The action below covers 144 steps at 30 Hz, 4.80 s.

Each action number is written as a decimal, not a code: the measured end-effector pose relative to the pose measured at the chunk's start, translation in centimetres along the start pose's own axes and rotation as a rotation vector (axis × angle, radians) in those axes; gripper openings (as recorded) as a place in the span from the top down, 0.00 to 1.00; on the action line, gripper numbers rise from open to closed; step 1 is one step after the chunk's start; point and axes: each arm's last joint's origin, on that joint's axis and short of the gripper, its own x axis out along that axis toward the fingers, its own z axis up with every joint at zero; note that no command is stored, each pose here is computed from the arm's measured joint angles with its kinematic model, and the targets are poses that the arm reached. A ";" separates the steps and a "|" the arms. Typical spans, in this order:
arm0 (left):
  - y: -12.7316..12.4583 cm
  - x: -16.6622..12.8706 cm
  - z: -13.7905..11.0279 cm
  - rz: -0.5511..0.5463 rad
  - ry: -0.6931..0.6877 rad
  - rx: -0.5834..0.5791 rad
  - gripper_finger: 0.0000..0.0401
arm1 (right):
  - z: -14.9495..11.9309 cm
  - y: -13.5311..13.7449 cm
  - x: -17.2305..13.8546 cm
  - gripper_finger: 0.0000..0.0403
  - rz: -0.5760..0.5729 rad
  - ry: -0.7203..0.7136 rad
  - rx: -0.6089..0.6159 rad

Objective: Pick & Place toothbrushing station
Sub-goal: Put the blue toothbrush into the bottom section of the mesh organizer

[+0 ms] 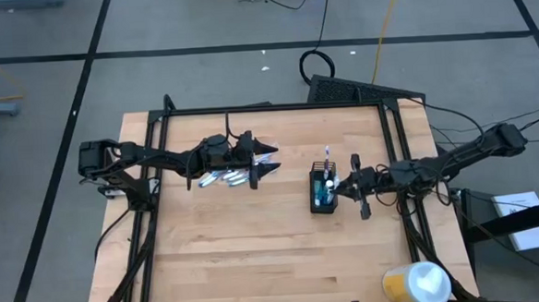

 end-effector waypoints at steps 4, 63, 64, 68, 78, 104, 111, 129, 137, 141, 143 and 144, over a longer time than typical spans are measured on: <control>0.0 0.0 0.0 0.000 0.000 -0.001 0.33 | -1.5 -0.2 -0.4 0.97 0.012 -0.072 -0.012; 0.0 0.0 0.0 0.002 -0.002 0.007 0.33 | -6.4 -0.6 -1.0 0.97 0.080 0.040 -0.029; 0.0 0.0 0.0 0.002 -0.002 0.007 0.33 | -6.4 -0.6 -1.0 0.97 0.080 0.042 -0.029; 0.0 0.0 0.0 0.002 -0.002 0.007 0.33 | -6.5 -0.6 -1.0 0.96 0.080 0.044 -0.029; 0.0 0.0 0.0 0.002 -0.002 0.007 0.33 | -6.6 -0.6 -1.0 0.87 0.078 0.056 0.018; 0.0 0.0 0.0 0.001 -0.002 0.005 0.33 | -4.3 -0.5 -1.3 0.65 0.080 -0.173 -0.091; 0.0 0.0 0.0 0.001 0.000 0.004 0.33 | -4.9 -0.5 -1.3 0.65 0.086 -0.111 -0.055; 0.0 0.0 0.0 0.001 0.001 0.004 0.33 | -7.0 -0.7 -1.3 0.67 0.071 0.106 0.002; 0.0 0.0 -0.1 0.002 0.007 0.002 0.33 | -7.3 -0.7 -1.3 0.66 0.064 0.146 -0.002; 0.0 0.0 -0.1 0.002 0.007 0.002 0.33 | -7.2 -0.7 -1.4 0.65 0.066 0.134 0.000; 0.0 0.0 -0.1 0.002 0.007 0.002 0.33 | -7.1 -0.7 -1.4 0.65 0.066 0.130 0.000; 0.0 0.0 -0.1 0.002 0.007 0.002 0.33 | -7.1 -0.7 -1.4 0.65 0.066 0.129 0.001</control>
